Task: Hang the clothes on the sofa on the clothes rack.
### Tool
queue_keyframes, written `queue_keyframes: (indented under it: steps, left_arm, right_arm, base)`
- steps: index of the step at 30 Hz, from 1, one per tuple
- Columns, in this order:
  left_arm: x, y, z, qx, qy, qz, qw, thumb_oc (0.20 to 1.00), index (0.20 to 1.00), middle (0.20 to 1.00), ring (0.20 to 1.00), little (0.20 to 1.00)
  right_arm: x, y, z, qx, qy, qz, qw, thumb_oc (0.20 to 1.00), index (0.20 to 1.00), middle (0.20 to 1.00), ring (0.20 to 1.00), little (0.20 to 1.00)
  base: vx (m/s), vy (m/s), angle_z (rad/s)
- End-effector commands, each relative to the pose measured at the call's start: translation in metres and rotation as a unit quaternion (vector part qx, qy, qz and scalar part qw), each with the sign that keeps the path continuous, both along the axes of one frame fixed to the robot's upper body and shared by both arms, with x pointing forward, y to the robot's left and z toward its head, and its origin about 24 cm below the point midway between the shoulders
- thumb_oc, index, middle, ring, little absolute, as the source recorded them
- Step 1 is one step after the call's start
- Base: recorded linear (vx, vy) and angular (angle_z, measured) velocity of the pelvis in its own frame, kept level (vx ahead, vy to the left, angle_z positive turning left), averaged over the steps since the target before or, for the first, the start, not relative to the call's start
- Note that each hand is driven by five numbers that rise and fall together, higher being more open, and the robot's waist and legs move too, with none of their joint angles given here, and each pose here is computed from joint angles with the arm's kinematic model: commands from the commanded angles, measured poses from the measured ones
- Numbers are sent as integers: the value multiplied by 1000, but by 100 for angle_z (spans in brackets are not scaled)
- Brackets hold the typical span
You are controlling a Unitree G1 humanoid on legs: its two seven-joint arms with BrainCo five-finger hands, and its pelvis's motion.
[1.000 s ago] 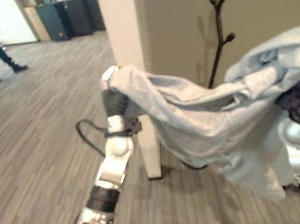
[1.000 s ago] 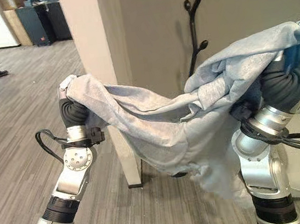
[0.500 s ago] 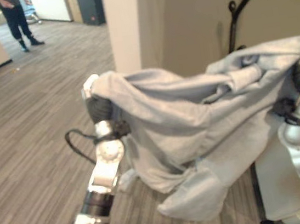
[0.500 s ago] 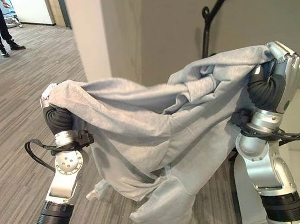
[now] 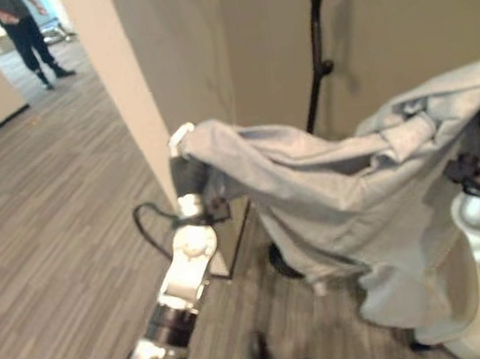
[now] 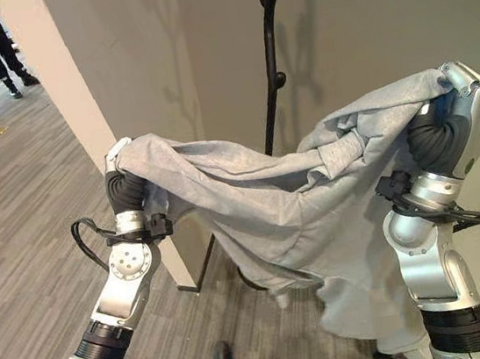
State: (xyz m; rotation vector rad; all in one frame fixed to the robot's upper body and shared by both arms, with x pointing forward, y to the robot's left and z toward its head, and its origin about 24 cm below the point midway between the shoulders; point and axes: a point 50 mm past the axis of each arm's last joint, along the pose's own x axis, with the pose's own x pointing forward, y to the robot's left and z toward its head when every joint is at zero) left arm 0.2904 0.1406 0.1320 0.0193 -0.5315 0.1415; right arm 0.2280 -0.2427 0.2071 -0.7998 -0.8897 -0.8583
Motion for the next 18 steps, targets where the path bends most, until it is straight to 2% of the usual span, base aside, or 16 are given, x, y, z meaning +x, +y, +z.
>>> queue_keyframes:
  steps: [1, 4, 6, 9, 14, 15, 18]
  left_arm:
    - [1, 7, 40, 30, -97, 12, 995, 200, 200, 200, 200, 200]
    - [8, 10, 52, 70, -115, 26, 991, 200, 200, 200, 200, 200]
    - [14, 12, 65, 81, -134, 41, 987, 200, 200, 200, 200, 200]
    - [27, 12, 86, 99, -154, 60, 981, 200, 200, 200, 200, 200]
    - [43, 11, 106, 116, -165, 80, 976, 200, 200, 200, 200, 200]
    - [50, 12, 109, 126, -158, 88, 976, 200, 200, 200, 200, 200]
    - [59, 11, 114, 147, -153, 106, 971, 200, 200, 200, 200, 200]
  right_arm:
    - [-12, 1, 29, -28, -83, -19, 996, 200, 200, 200, 200, 200]
    - [3, -6, 27, -31, -59, -42, 997, 200, 200, 200, 200, 200]
    - [15, -2, 27, -18, -44, -17, 999, 200, 200, 200, 200, 200]
    - [36, -14, 23, -32, 2, -53, 998, 200, 200, 200, 200, 200]
    - [52, -39, 28, -20, 35, -91, 995, 200, 200, 200, 200, 200]
    - [57, -57, 31, -21, 51, -128, 990, 200, 200, 200, 200, 200]
    - [61, -73, 40, -26, 63, -158, 985, 200, 200, 200, 200, 200]
  base:
    - [334, 104, -68]
    - [353, 113, -71]
    - [282, 143, -110]
    - [192, 131, -63]
    - [193, -89, 49]
    - [126, -160, 78]
    - [209, -225, 68]
